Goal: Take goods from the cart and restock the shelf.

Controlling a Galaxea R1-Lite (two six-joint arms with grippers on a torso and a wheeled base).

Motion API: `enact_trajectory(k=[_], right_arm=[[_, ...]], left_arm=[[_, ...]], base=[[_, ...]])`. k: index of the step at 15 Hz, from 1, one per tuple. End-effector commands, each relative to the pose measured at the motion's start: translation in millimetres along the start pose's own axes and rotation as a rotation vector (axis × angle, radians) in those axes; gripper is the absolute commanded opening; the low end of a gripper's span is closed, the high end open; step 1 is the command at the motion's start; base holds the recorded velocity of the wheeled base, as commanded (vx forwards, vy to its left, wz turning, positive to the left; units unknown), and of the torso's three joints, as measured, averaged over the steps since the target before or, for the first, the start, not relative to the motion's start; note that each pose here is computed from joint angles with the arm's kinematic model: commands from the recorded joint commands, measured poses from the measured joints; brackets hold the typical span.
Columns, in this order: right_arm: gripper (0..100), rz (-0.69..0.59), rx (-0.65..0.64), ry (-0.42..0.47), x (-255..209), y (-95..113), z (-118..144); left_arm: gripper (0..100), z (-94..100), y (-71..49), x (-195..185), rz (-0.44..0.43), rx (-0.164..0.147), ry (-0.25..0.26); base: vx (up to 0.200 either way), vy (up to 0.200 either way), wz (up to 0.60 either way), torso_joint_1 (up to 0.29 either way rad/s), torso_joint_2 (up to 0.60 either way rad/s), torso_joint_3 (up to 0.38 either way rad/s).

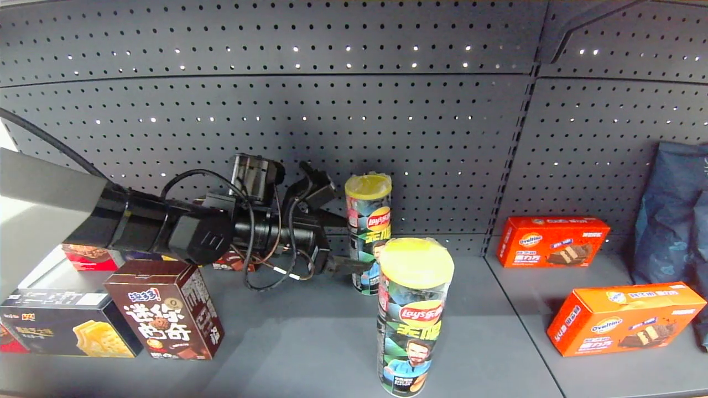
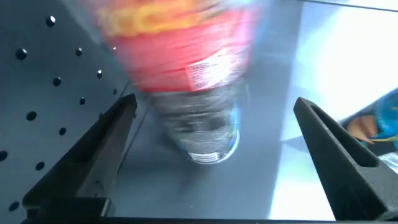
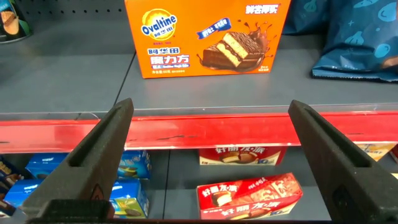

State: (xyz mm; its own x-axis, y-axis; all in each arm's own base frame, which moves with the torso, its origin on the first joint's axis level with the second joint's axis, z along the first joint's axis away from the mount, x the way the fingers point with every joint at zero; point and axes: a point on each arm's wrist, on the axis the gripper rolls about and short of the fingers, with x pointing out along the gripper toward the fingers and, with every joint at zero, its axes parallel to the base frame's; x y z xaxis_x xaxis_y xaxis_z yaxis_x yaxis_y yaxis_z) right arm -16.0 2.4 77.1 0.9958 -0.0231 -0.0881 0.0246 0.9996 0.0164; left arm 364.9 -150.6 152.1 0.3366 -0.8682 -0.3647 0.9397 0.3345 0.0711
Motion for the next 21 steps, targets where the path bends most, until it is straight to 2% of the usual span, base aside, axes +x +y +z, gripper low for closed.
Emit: enact_trajectory(k=[1, 2, 4, 5, 6, 7, 8, 13, 21], right_arm=[[100, -0.001, 0.001, 0.001, 0, 0, 0], [100, 0.0, 0.0, 0.002, 0, 0, 0], [100, 0.0, 0.001, 0.004, 0, 0, 0], [100, 0.0, 0.001, 0.004, 0, 0, 0], [100, 0.0, 0.0, 0.002, 0, 0, 0], [100, 0.0, 0.0, 0.001, 0, 0, 0], [100, -0.001, 0.0, 0.001, 0, 0, 0], [100, 0.0, 0.0, 0.001, 0, 0, 0], [100, 0.0, 0.0, 0.001, 0, 0, 0]], left_arm=[[100, 6.0, -4.2, -8, 0.015, 0.014, -0.01], [100, 6.9, -4.9, -9, 0.029, 0.017, -0.007], [100, 5.3, -8.3, -14, 0.127, 0.023, 0.033], [100, 5.3, -8.3, -14, 0.127, 0.023, 0.033], [100, 0.9, -8.9, -15, 0.238, 0.028, 0.08], [100, -0.8, -9.0, -14, 0.293, 0.017, 0.11], [100, -1.5, -9.8, -13, 0.31, -0.012, 0.115], [100, 7.1, -13.3, 3, 0.4, -0.055, 0.064], [100, 0.0, -16.0, 2, 0.412, -0.063, 0.077]], base=[[0.0, 0.0, 0.0, 0.0, 0.0, 0.0], [0.0, 0.0, 0.0, 0.0, 0.0, 0.0], [0.0, 0.0, 0.0, 0.0, 0.0, 0.0], [0.0, 0.0, 0.0, 0.0, 0.0, 0.0], [0.0, 0.0, 0.0, 0.0, 0.0, 0.0], [0.0, 0.0, 0.0, 0.0, 0.0, 0.0], [0.0, 0.0, 0.0, 0.0, 0.0, 0.0], [0.0, 0.0, 0.0, 0.0, 0.0, 0.0], [0.0, 0.0, 0.0, 0.0, 0.0, 0.0]])
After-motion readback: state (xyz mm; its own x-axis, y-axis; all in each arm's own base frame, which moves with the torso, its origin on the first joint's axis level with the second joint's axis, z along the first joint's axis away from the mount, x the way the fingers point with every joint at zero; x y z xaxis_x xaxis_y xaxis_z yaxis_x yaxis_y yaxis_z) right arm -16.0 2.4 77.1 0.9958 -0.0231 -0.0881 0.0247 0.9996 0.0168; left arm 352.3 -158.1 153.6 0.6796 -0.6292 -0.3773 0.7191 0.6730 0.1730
